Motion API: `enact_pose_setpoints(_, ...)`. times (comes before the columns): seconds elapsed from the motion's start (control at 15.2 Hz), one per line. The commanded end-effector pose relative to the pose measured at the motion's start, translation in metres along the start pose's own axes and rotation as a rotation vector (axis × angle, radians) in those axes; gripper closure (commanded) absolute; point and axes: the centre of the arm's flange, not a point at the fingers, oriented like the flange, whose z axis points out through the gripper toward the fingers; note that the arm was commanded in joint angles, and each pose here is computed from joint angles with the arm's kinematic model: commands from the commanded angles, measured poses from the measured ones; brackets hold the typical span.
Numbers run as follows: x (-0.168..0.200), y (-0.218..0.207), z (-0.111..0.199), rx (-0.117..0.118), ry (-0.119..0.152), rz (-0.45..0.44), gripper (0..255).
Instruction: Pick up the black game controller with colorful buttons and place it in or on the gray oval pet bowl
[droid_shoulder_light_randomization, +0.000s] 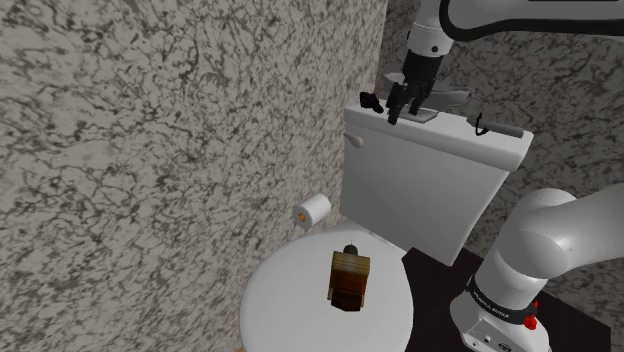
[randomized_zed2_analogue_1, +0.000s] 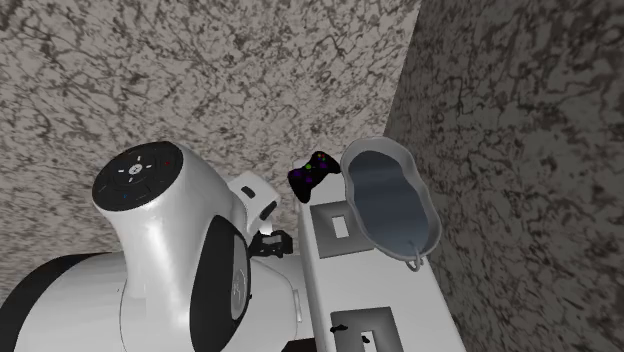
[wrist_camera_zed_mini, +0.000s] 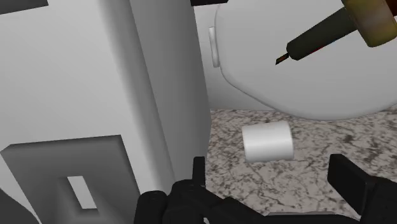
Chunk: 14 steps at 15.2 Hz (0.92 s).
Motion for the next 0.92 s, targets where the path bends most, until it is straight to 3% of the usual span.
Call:
enact_pose_setpoints(0.0, 0.0, 0.0, 0.0, 0.0, 0.0, 0.0, 0)
enact_pose_setpoints(0.86, 0.148, 0.079, 0.015, 0.04, 0.018, 0.537, 0)
